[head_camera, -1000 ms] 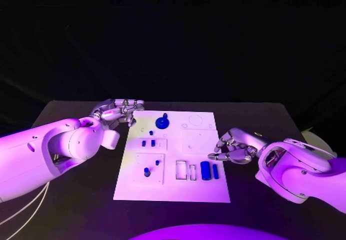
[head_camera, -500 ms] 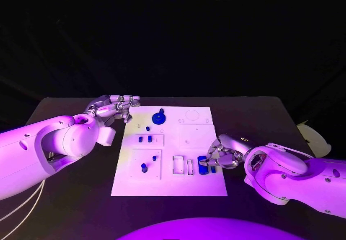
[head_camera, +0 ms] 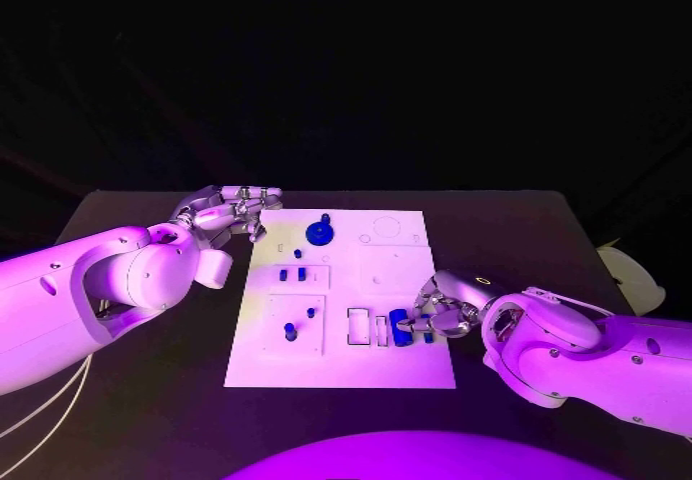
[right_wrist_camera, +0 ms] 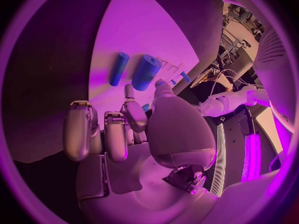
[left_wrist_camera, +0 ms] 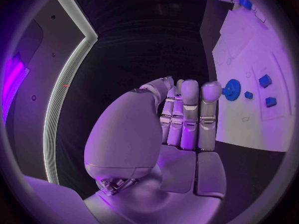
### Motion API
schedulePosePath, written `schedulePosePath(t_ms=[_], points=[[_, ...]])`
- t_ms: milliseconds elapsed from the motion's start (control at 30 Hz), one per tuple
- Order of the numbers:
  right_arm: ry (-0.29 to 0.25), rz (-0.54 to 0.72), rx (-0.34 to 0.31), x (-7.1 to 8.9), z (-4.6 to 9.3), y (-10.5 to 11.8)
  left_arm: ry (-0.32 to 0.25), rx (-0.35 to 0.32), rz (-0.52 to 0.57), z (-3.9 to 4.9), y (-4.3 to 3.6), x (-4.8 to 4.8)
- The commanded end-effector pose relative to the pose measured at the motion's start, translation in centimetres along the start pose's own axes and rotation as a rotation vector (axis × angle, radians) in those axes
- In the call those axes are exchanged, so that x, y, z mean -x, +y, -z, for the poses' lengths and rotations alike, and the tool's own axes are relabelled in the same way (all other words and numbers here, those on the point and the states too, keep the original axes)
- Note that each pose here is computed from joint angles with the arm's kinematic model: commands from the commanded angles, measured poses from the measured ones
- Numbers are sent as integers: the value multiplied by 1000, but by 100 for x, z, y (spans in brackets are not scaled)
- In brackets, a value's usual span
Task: Assemble the parts on the task board
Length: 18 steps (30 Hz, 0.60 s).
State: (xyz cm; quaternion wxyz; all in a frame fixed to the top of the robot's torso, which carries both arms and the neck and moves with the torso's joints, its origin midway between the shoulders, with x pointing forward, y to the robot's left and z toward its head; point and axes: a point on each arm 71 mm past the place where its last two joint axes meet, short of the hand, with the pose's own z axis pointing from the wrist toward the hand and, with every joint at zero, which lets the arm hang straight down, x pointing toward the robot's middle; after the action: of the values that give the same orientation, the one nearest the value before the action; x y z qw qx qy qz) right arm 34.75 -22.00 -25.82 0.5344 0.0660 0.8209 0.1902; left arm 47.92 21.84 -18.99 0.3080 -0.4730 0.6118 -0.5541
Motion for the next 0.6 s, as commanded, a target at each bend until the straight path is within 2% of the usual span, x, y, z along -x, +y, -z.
schedulePosePath(t_ms=[33, 600], points=[[20, 37, 0, -43, -5, 9, 24, -11, 2, 1, -12, -29], [62, 48, 21, -291, -48, 95, 30, -4, -2, 11, -9, -23]])
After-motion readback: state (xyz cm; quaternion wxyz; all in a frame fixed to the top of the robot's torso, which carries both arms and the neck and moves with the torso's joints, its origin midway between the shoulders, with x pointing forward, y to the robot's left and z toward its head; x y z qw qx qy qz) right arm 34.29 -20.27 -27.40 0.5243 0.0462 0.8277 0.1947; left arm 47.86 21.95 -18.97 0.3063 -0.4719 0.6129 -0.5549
